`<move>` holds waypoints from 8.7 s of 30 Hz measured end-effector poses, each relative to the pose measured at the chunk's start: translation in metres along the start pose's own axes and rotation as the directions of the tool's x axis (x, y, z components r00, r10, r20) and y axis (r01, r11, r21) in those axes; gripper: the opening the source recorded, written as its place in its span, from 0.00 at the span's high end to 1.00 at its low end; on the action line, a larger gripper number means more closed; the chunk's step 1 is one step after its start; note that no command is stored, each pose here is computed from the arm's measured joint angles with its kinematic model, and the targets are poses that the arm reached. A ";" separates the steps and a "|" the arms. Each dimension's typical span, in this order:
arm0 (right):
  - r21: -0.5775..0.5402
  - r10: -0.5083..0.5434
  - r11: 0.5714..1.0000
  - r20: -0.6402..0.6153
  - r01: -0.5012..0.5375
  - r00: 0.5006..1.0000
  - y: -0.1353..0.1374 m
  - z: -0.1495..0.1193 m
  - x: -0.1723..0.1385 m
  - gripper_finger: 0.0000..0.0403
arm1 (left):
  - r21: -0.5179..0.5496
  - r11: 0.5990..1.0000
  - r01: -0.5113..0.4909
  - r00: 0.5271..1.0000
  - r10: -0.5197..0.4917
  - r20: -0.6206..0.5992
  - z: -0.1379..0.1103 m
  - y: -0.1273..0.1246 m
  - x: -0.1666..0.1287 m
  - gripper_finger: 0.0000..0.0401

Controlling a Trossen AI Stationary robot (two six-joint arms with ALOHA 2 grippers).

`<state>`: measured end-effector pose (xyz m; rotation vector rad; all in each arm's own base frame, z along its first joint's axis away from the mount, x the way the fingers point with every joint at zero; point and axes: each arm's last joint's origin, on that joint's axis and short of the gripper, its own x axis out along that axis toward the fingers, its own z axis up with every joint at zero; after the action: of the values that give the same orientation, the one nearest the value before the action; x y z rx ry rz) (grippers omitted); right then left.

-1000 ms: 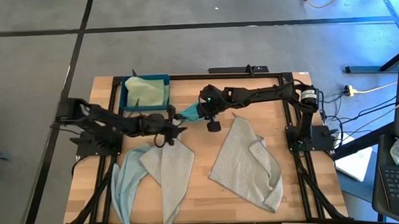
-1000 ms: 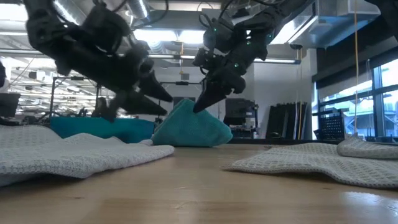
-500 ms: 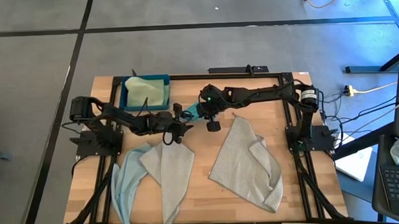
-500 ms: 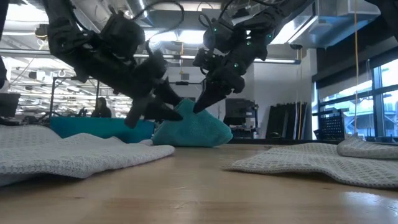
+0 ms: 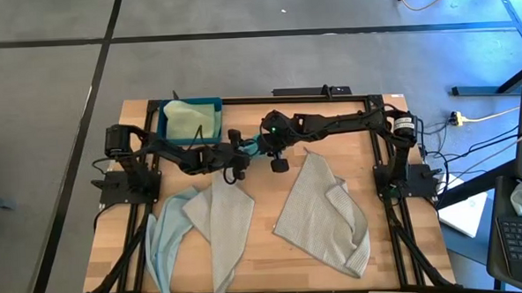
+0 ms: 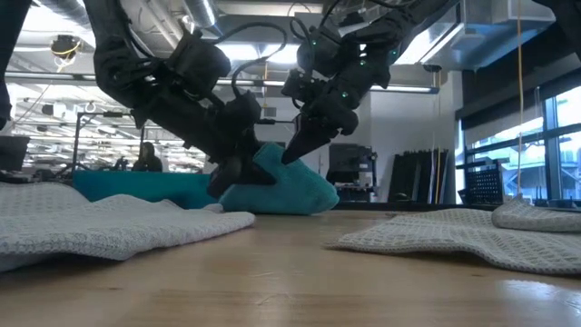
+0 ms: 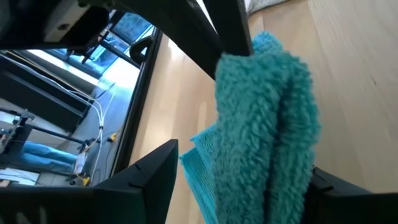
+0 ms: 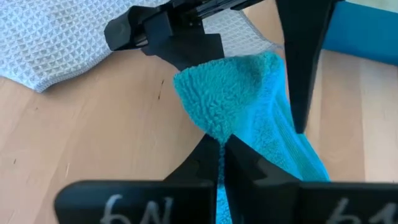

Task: Fold microfiber towels
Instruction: Put the blue towel into the blue bin, then fold the right gray towel

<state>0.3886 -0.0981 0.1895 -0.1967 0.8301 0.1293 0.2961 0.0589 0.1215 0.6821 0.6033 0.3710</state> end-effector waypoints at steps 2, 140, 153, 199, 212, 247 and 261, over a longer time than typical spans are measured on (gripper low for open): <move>0.000 -0.001 1.000 0.001 0.001 1.000 0.000 0.000 0.000 0.97 | 0.001 1.000 0.002 1.000 -0.002 -0.001 0.000 0.000 0.000 0.52; 0.027 0.125 0.992 0.049 -0.126 0.991 0.046 0.019 -0.057 0.46 | -0.316 0.775 -0.547 0.658 0.166 -0.734 -0.147 0.152 -0.053 0.73; 0.039 0.120 0.992 0.078 -0.124 0.990 0.048 0.023 -0.057 0.46 | -0.495 0.853 -0.166 0.960 0.025 -0.278 -0.055 0.140 -0.118 0.73; 0.349 -0.283 0.717 -0.646 0.604 0.709 0.276 -0.035 -0.071 0.56 | -0.274 0.881 0.385 0.864 -0.239 0.444 0.062 -0.031 -0.137 0.73; 0.532 0.055 0.838 -0.301 0.120 0.952 0.285 -0.028 -0.014 0.56 | -0.246 0.842 0.480 0.827 -0.339 0.449 0.064 -0.053 -0.147 0.73; 0.249 -0.207 0.934 -0.210 0.257 0.955 0.056 0.012 -0.032 0.56 | -0.272 0.860 0.432 0.877 -0.329 0.351 0.058 -0.068 -0.161 0.73; 0.106 0.147 0.989 -0.614 -0.103 0.776 0.205 -0.040 -0.092 0.56 | -0.344 0.799 0.494 0.849 -0.358 0.388 0.061 -0.076 -0.172 0.73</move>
<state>0.2590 0.0891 0.2062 -0.1181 1.5135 0.1650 0.2117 -0.1123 0.1755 0.1471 0.3437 -0.0408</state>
